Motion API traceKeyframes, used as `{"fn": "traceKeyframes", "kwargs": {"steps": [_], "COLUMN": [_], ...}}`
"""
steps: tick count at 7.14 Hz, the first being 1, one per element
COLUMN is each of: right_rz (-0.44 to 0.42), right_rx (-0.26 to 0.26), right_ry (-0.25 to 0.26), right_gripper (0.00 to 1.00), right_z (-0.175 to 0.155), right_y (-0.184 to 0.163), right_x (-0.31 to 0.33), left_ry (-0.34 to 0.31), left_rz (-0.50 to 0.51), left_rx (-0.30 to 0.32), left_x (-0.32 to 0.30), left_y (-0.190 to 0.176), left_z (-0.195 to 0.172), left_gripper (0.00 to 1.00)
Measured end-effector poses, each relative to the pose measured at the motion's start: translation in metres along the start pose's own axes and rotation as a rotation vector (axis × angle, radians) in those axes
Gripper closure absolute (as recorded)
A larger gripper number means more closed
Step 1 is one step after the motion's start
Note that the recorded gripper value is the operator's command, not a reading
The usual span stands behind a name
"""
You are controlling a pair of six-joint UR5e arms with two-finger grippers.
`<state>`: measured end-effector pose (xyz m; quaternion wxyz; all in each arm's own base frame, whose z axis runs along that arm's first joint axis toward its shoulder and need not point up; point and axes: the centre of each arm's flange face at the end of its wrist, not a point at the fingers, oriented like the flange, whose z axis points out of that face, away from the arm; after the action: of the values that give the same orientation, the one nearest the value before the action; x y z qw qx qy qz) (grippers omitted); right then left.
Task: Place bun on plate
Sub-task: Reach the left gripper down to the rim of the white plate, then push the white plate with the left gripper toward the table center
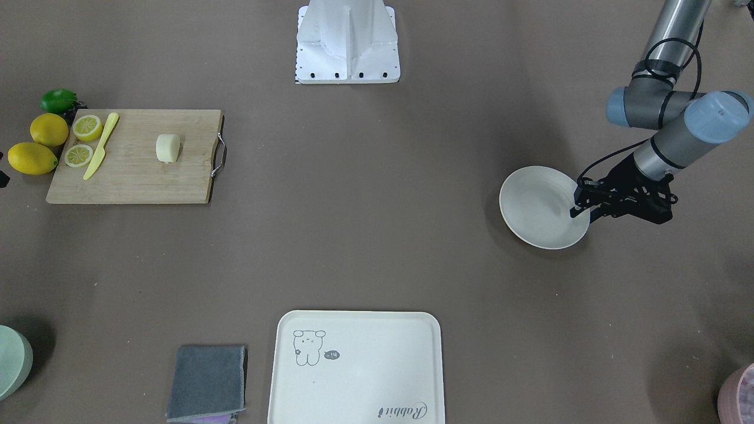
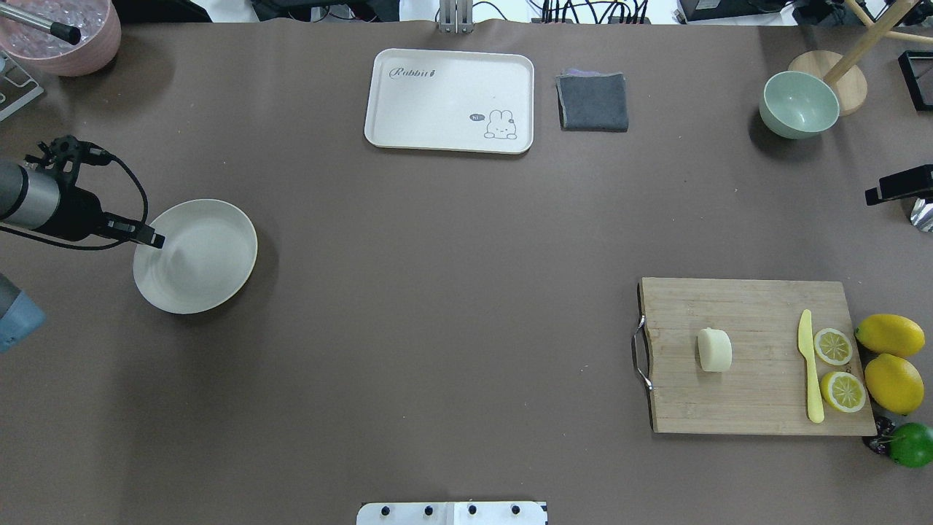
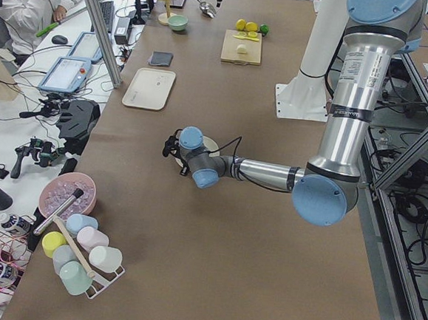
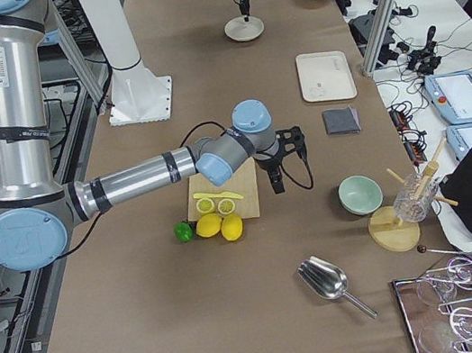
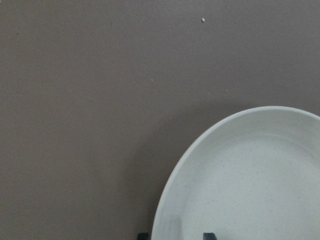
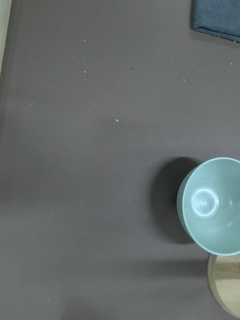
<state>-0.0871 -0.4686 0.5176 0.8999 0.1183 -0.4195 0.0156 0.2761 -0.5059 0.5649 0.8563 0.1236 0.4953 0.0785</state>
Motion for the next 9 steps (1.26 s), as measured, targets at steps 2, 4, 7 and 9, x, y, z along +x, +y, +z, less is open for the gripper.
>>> {"fn": "traceKeyframes", "kwargs": {"steps": [2, 4, 7, 9], "right_rz": [-0.002, -0.003, -0.003, -0.002], "right_rx": [0.0, 0.0, 0.0, 0.003], "right_ry": [0.001, 0.002, 0.003, 0.006], "right_gripper": [0.0, 0.0, 0.0, 0.0], "right_z": [0.0, 0.0, 0.0, 0.0], "right_y": [0.001, 0.001, 0.001, 0.001], "right_x": [0.001, 0.001, 0.002, 0.002], "left_ry": [-0.002, 0.011, 0.093, 0.148], "left_rz": [-0.002, -0.004, -0.119, -0.18], "left_rx": [0.003, 0.022, 0.067, 0.079], "left_x": [-0.002, 0.005, 0.069, 0.152], "left_y": [0.0, -0.009, -0.057, -0.074], "left_z": [-0.001, -0.009, -0.022, 0.005], "left_gripper": [1.0, 1.0, 1.0, 1.0]}}
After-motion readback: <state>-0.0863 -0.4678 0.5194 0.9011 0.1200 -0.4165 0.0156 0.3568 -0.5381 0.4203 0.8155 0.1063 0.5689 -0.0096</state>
